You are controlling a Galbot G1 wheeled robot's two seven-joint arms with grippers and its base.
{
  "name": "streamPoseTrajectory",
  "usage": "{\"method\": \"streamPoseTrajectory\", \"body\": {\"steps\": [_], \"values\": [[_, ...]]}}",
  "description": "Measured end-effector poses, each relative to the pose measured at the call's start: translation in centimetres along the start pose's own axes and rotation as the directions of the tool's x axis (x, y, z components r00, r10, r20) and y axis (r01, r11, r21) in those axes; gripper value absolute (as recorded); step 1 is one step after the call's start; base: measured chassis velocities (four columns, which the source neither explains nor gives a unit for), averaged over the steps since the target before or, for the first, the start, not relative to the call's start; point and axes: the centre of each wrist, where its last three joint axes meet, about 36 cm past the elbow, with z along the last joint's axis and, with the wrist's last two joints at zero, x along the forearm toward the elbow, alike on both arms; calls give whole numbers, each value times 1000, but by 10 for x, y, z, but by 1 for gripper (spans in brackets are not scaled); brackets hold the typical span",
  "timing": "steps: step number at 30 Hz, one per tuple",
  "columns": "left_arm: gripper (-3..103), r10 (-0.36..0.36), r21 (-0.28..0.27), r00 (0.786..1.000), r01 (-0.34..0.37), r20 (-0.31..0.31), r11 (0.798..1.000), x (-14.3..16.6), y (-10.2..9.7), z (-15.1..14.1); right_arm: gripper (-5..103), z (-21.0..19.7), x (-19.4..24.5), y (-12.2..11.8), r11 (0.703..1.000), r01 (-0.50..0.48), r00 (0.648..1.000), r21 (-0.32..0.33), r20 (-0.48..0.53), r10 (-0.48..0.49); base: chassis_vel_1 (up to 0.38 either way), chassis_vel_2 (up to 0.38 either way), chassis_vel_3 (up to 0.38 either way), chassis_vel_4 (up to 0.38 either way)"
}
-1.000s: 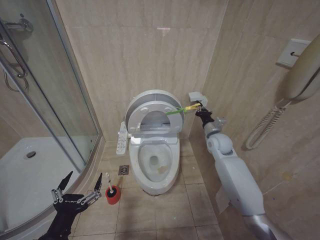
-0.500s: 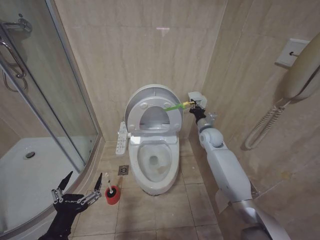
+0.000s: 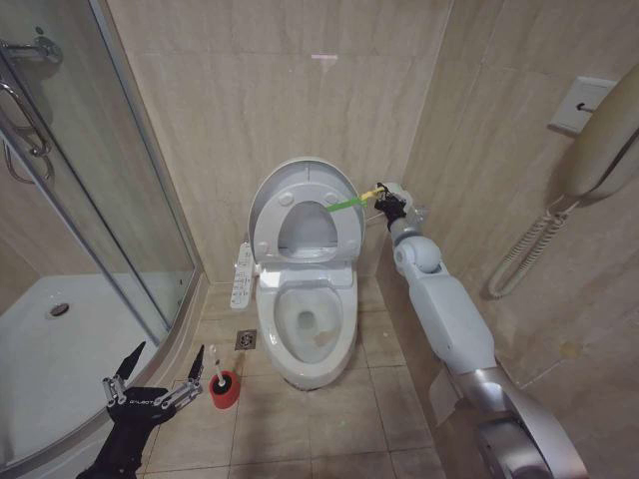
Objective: Open the toilet lid, clean the toilet bowl with a toilet brush, close the toilet lid, and flush.
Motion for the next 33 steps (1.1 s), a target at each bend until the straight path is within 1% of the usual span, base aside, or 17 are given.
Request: {"method": "streamPoseTrajectory", "body": {"steps": [17,24,28,33], "values": [[100,0,0,1000,0,0,1000,0,0,0,1,-8,-37,4,1000,-4,1000,21,-14,4,0,0,0,0],[100,0,0,1000,0,0,1000,0,0,0,1,-12,-51,11,999,5,1000,33,-21,-5,0,0,0,0],[100,0,0,1000,0,0,1000,0,0,0,1,-14,-61,19,999,9,1000,37,-30,-8,0,0,0,0],[100,0,0,1000,0,0,1000,0,0,0,1,-15,-65,24,999,16,999,42,-34,-14,0,0,0,0]]}}
